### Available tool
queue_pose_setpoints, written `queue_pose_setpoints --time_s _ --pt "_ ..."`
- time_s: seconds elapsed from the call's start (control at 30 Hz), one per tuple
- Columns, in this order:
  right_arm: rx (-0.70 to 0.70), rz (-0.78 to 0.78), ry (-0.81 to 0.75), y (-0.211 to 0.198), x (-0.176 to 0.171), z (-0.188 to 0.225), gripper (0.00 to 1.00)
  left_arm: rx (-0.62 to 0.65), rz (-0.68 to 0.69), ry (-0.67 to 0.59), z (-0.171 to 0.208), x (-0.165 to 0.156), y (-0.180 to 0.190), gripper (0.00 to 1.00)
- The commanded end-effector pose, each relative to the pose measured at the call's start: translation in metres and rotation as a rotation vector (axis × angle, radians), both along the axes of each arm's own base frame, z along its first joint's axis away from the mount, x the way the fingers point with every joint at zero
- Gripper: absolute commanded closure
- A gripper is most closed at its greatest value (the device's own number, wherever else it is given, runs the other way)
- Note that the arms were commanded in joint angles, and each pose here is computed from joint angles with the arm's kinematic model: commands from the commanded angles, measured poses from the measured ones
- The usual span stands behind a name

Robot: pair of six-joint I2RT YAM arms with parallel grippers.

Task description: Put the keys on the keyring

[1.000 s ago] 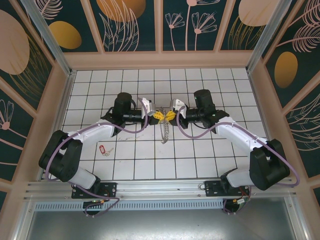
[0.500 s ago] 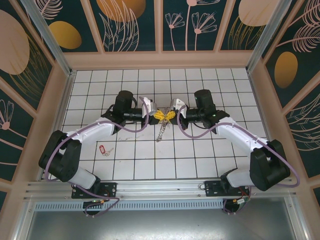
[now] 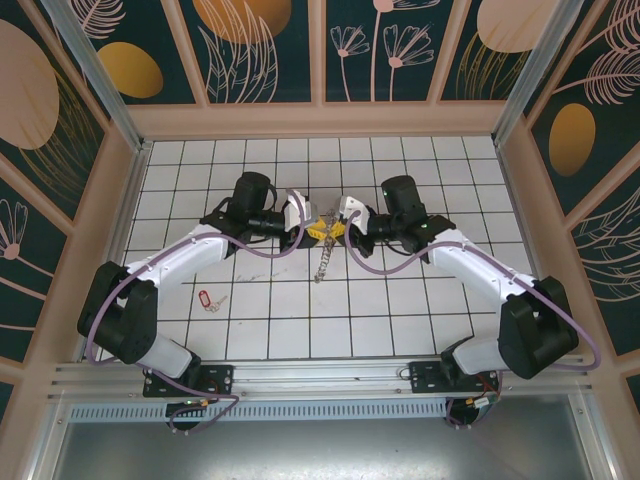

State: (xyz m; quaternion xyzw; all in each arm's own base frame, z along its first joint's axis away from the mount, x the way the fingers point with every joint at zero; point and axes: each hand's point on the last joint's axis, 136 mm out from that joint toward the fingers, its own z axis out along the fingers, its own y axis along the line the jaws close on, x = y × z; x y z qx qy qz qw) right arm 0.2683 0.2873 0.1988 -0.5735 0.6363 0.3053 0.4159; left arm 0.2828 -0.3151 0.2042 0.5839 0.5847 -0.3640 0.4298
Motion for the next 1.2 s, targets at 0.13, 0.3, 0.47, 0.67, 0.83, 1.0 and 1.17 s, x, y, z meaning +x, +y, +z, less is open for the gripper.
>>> queue_pose_setpoints --time_s 0.13,0.3,0.47,0.67,0.83,1.0,1.17 --pt "0.016 0.029 -0.042 0.008 0.002 0.016 1.00 0.013 -0.032 -0.014 0.003 -0.001 -0.005 0.73" --pt "0.021 0.033 -0.042 0.009 0.002 0.017 1.00 0.037 -0.040 0.001 -0.002 0.000 -0.005 0.73" --pt "0.027 0.040 -0.047 0.010 0.002 0.019 1.00 0.061 -0.045 0.014 -0.007 0.001 -0.005 0.74" --pt "0.022 0.039 -0.044 0.010 0.002 0.018 1.00 0.053 -0.056 0.011 -0.005 -0.001 -0.006 0.75" --pt "0.008 0.055 -0.032 0.015 -0.002 0.014 1.00 0.046 -0.057 0.002 -0.002 0.000 -0.006 0.78" --pt "0.002 0.060 -0.031 0.016 -0.002 0.013 1.00 0.039 -0.060 -0.001 0.000 0.001 -0.008 0.79" --pt "-0.003 0.059 -0.028 0.016 -0.001 0.010 1.00 0.038 -0.055 -0.008 0.001 0.003 -0.007 0.93"
